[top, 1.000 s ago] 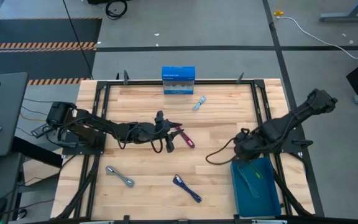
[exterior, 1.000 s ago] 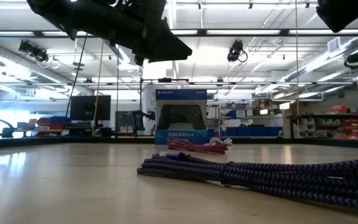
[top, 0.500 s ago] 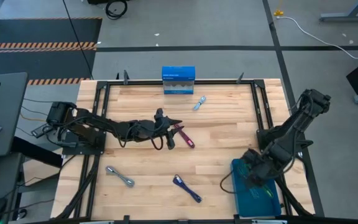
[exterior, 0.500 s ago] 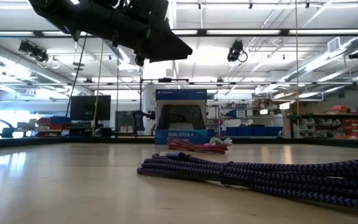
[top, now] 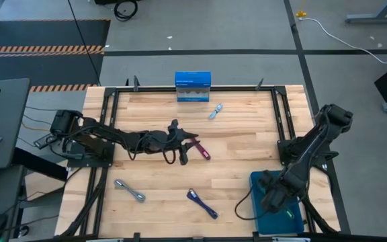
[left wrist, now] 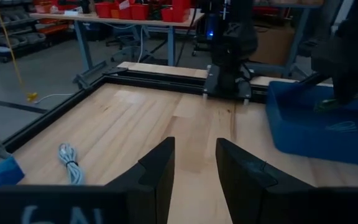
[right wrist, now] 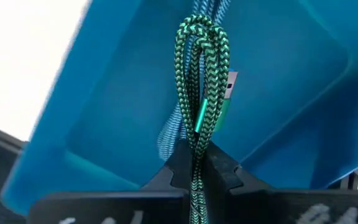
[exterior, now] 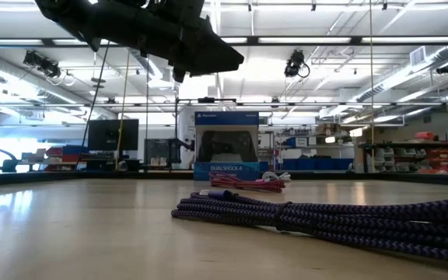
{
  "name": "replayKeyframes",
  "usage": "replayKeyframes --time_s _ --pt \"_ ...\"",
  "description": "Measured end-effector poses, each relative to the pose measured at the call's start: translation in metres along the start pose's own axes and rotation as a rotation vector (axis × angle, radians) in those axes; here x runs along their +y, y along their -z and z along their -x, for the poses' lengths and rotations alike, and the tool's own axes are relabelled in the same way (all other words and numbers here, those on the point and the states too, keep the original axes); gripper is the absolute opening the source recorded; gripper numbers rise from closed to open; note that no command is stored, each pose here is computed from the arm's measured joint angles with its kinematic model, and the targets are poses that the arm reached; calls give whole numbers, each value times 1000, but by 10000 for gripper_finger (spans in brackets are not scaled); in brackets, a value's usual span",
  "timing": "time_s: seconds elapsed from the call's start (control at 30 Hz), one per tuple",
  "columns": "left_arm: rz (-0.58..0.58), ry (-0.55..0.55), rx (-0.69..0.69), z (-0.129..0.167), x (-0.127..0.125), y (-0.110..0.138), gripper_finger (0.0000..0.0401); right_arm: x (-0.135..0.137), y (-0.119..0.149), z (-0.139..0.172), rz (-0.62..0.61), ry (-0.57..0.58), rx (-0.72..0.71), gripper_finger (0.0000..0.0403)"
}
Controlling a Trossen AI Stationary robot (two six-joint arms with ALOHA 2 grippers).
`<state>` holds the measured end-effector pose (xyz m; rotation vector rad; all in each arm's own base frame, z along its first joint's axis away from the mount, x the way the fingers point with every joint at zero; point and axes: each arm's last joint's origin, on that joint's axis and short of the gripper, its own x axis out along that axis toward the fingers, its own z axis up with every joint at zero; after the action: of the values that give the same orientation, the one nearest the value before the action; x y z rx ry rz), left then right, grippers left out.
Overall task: Pick and place USB-C Cables
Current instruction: Put the green USB cable into the blue bin
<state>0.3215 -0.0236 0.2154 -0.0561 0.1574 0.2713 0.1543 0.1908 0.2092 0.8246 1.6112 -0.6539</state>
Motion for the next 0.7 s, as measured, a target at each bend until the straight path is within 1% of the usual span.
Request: replayKeyframes --time_s 0.13,0.23,0.43,0.57,0.7 --pt "2 0 0 0 0 0 126 4 0 -10 18 50 19 18" --pt "5 -1 0 0 0 0 126 6 0 -17 32 84 38 26" --pt "24 -3 0 0 0 0 126 9 0 -27 77 121 33 38" --pt "29 -3 0 0 0 0 126 9 1 -30 88 140 45 57" --pt "31 -3 -4 0 0 0 126 9 2 -31 105 145 47 90"
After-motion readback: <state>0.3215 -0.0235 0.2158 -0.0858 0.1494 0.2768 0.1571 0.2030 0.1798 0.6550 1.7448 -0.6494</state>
